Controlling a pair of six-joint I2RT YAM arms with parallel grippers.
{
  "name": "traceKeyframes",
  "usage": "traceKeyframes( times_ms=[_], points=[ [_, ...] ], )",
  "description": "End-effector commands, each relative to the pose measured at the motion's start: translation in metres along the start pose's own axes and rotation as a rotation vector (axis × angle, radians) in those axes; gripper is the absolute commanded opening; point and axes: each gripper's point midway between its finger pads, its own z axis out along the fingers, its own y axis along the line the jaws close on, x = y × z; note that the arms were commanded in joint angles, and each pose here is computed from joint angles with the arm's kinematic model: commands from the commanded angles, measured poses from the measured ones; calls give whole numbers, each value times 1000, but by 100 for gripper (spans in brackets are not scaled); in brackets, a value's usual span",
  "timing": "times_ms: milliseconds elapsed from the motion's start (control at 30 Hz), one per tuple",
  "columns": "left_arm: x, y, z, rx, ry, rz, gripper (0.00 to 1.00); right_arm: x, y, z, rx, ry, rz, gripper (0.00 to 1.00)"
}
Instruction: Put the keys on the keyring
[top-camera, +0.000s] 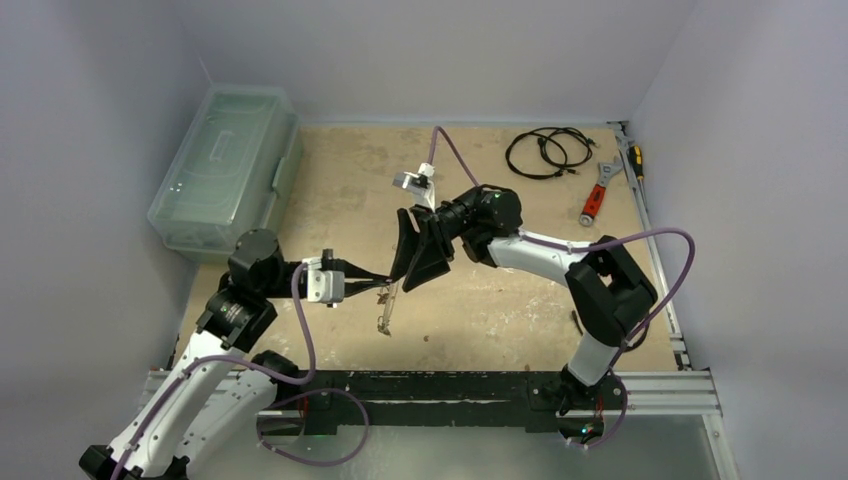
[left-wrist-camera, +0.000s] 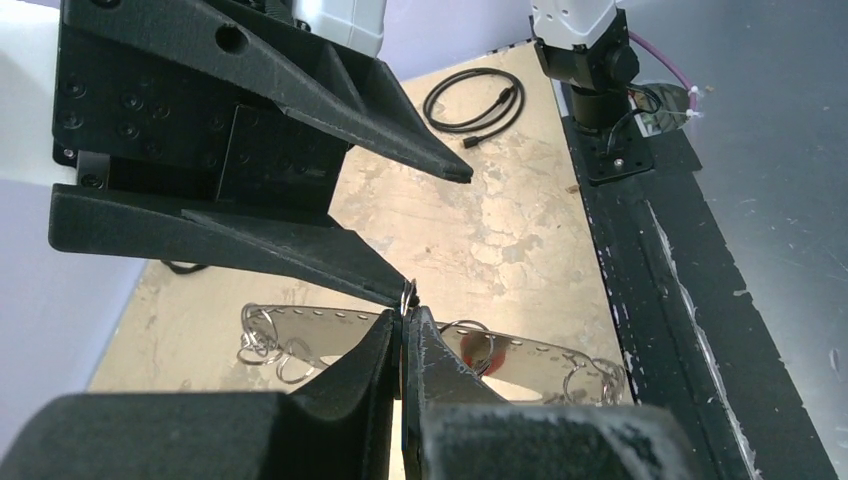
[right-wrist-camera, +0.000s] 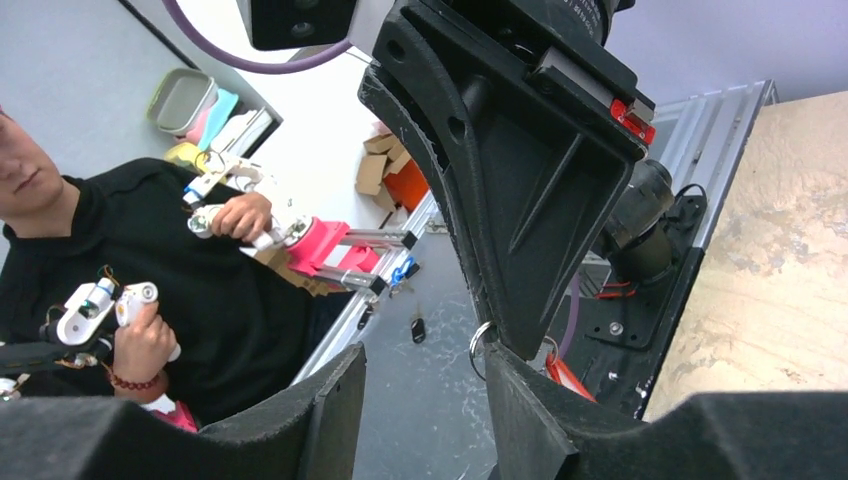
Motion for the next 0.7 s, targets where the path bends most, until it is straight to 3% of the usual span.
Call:
traceKeyframes(
  times_ms=[0,400,500,600,667],
  points=[
    [-26,2,-2,-6,-72,94,0,-19,32,-8,-23,-22,-361,53],
    [-41,1,-4,-12,-101,105,0,-56,32,-40,63,-117,-420,54],
    [-45,4,-5,-26,-111,107,0,-87,31,-53,115,-217,-421,52],
    [-48,11,-7,-66,-102,110,0,-135,3,-76,374,-390,-388,54],
    [-49,14,-8,-81,-94,117,0,-161,-24,-104,788,-414,-502,59]
  ],
)
